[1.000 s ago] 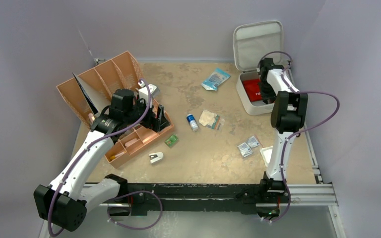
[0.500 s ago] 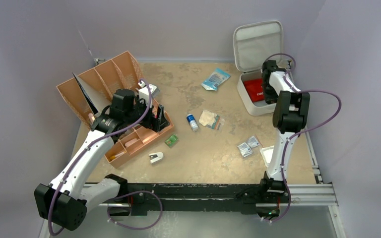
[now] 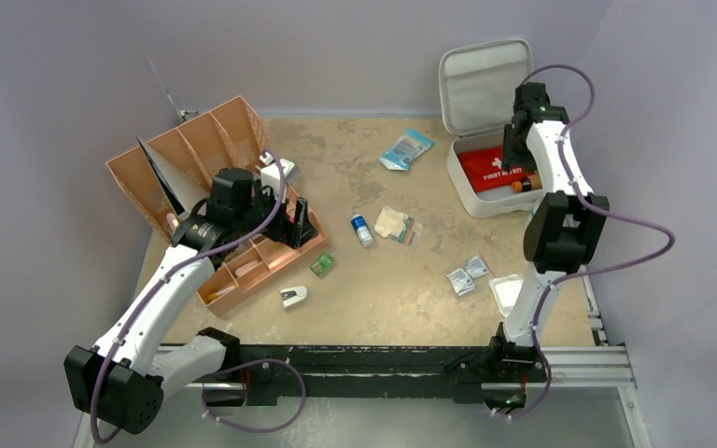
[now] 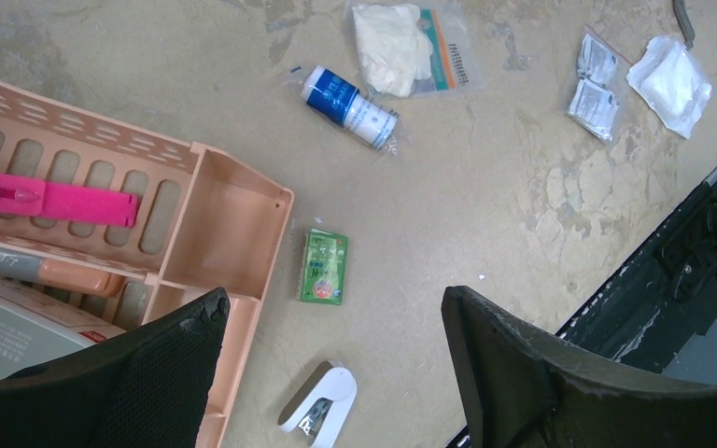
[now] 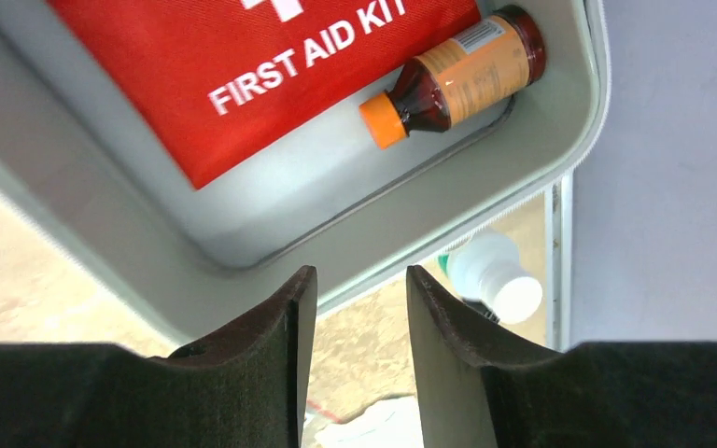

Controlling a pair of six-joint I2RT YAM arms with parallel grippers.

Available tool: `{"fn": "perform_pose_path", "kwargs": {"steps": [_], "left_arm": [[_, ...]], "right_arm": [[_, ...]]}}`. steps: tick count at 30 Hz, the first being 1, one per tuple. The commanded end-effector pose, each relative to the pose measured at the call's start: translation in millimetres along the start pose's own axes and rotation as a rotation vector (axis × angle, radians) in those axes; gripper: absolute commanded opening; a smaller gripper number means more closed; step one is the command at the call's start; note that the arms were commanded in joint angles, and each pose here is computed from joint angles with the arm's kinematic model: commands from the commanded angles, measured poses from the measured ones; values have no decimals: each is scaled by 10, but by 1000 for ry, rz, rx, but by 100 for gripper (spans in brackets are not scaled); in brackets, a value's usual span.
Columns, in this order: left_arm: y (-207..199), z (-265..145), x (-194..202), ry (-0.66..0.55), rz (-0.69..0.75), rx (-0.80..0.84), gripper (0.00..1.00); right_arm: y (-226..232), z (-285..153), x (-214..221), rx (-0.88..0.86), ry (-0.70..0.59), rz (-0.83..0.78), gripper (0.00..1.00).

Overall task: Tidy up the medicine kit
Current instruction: Place the pill bottle in the medicine box, then pick up the pill bottle at the center of the board.

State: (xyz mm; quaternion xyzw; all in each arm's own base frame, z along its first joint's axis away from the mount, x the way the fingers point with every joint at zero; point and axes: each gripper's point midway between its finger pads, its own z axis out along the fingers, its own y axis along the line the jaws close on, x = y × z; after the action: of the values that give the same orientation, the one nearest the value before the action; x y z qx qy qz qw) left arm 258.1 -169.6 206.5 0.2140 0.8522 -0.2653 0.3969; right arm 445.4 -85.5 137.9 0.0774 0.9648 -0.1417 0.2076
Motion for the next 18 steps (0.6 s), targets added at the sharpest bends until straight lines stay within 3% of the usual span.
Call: {"fn": "perform_pose_path", "kwargs": {"steps": [1, 6, 10, 17, 18], "left_arm": [[5, -34, -64, -28, 29, -13, 82], [13, -57, -69, -33, 28, -23, 83], [24, -64, -63, -32, 28, -31, 83], [51, -82, -66, -37, 30, -50, 82], [55, -81, -62, -35, 30, -52, 83]], "right_arm": [[211, -463, -1, -160, -38, 132, 44], [695, -764, -16, -412, -98, 197, 44], [1013, -954, -18, -458, -153, 130, 45], [810, -986, 329, -221, -100, 127, 45], [863, -1008, 411, -219, -55, 350, 51]]}}
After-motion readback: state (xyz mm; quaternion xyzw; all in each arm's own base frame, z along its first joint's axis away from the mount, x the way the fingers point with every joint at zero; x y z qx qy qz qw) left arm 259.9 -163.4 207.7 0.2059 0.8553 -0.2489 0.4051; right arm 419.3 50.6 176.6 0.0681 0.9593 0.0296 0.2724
